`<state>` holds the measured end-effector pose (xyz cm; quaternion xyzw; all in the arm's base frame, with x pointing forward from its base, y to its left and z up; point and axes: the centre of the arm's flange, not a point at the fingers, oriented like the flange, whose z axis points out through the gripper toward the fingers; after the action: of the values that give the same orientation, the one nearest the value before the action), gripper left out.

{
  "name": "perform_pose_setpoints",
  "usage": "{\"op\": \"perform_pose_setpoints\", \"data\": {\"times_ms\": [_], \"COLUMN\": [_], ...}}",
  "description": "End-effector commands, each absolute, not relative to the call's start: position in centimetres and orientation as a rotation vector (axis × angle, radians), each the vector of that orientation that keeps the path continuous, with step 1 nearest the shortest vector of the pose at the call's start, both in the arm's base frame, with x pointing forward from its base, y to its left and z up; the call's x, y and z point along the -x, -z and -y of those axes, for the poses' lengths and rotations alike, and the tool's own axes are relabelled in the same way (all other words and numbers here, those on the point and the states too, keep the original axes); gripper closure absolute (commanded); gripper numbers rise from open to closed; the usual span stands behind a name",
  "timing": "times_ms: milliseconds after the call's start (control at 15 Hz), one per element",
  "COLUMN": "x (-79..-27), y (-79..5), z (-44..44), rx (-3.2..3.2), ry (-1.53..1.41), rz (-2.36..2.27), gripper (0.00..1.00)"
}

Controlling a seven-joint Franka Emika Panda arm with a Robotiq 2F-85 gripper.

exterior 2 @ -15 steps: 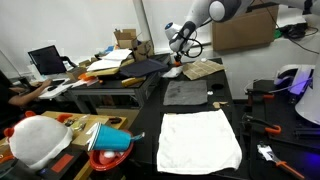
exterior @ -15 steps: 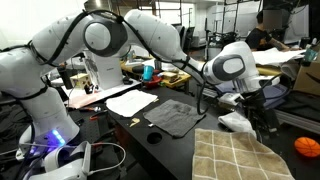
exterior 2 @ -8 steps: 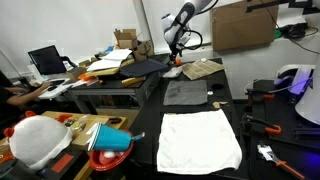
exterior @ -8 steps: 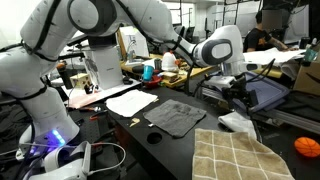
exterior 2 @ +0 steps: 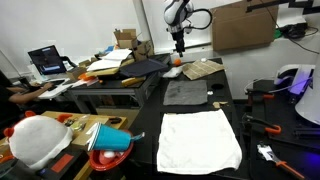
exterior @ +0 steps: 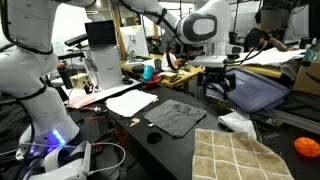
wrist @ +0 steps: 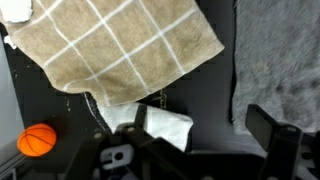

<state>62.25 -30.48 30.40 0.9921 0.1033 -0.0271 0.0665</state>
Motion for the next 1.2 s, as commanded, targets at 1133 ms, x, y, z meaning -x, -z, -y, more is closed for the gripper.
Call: {"op": "perform_pose_setpoints", "data": {"times_ms": [1133], "x": [-46.5], "y": [-39.7], "z": [14.4], "rx": [-2.995], "ry": [0.873], "rz": [-0.905], "gripper": [0.0]}}
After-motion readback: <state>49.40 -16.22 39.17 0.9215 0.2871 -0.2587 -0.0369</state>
